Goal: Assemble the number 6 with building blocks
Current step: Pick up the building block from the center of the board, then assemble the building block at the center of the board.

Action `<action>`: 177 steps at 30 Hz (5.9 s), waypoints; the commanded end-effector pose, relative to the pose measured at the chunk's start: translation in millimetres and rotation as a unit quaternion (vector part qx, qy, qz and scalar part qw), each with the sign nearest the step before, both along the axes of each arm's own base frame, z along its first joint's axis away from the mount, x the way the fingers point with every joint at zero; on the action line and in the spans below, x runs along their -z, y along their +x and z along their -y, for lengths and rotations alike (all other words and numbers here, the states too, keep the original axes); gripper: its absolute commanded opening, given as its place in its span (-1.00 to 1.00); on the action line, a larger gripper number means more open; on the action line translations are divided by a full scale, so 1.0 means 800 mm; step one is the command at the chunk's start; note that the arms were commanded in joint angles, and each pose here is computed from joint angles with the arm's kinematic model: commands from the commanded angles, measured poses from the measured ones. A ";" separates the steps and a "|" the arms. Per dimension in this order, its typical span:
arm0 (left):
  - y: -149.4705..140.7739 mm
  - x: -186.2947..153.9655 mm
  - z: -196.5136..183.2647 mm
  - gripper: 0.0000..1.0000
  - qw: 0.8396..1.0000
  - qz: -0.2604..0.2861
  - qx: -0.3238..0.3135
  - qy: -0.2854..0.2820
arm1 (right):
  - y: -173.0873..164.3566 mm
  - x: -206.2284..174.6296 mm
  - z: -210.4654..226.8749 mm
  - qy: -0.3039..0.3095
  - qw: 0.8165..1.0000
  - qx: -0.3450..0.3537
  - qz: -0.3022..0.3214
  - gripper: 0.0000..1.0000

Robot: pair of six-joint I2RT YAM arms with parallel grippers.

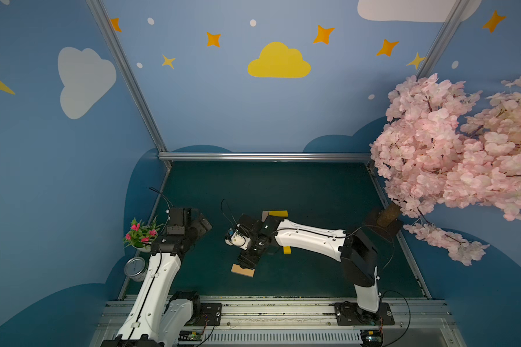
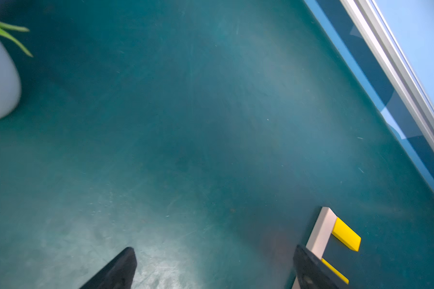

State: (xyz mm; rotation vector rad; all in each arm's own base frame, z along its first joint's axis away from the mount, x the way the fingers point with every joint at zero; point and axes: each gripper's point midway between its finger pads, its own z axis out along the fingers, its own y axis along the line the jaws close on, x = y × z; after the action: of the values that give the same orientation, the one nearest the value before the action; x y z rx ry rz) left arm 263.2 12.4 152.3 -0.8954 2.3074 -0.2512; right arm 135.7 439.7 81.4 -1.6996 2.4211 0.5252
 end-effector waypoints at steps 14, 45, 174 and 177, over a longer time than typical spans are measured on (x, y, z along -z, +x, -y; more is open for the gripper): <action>-0.015 -0.024 -0.036 0.97 0.998 -0.012 -0.044 0.054 | -0.008 0.049 0.004 -0.101 0.991 -0.035 0.081 0.30; -0.009 -0.023 -0.030 0.94 0.998 -0.005 -0.041 0.039 | -0.054 0.040 0.039 -0.096 0.968 -0.227 0.038 -0.92; 0.009 -0.013 -0.003 0.92 0.999 0.022 -0.030 0.016 | 0.094 0.093 0.148 -0.148 0.969 -0.172 0.094 -0.87; 0.006 -0.011 -0.004 0.92 0.999 0.021 -0.032 0.015 | 0.095 0.093 0.148 -0.150 0.969 -0.171 0.097 -0.82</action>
State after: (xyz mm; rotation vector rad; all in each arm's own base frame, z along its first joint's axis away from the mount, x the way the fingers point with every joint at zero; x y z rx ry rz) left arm 270.8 13.3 162.0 -0.9291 2.2447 -0.2130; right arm 206.6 329.8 18.9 -2.1803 2.1394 0.0810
